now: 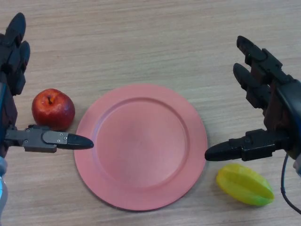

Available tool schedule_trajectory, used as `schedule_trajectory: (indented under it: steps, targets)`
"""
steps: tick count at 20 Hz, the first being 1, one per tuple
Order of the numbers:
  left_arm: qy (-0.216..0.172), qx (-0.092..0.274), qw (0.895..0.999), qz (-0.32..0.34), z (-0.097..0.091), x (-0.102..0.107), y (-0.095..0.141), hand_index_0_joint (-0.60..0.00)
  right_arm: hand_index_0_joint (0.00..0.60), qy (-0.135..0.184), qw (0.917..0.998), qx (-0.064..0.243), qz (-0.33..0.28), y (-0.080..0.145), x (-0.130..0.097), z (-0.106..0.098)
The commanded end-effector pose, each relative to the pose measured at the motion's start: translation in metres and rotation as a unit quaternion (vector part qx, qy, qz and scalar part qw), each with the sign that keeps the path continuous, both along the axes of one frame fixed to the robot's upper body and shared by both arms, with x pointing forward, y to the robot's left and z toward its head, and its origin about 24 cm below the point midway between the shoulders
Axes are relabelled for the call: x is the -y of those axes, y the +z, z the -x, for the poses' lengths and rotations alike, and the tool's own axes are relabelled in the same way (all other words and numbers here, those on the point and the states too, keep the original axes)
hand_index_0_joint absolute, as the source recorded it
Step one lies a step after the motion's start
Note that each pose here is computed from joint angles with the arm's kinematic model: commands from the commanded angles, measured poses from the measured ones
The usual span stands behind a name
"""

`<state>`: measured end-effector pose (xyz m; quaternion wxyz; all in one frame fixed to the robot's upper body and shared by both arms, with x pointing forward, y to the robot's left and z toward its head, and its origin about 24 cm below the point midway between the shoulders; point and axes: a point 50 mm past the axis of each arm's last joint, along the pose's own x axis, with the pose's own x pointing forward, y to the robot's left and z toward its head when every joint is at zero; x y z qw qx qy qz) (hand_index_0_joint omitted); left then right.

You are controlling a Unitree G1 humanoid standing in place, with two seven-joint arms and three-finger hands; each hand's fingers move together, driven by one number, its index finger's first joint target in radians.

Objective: Pick up the yellow starfruit and place it on the plate

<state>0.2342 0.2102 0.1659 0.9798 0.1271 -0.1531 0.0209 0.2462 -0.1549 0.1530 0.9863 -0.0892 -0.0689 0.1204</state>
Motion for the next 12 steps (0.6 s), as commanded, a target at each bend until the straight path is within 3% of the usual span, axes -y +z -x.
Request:
schedule_trajectory:
  steps: [1, 9, 12]
  targets:
    - [0.023, 0.121, 0.992, -0.031, 0.013, -0.009, 0.034, 0.000, 0.000, -0.011, 0.9928, 0.118, 0.019, 0.034, 0.006, 0.004]
    - [0.013, 0.122, 0.992, -0.023, 0.020, -0.005, 0.040, 0.000, 0.000, -0.015, 0.9900, 0.138, 0.027, 0.039, 0.011, 0.010]
    - [0.012, 0.115, 0.993, -0.022, 0.016, -0.003, 0.038, 0.000, 0.000, -0.020, 0.9915, 0.122, 0.040, 0.032, 0.016, 0.016]
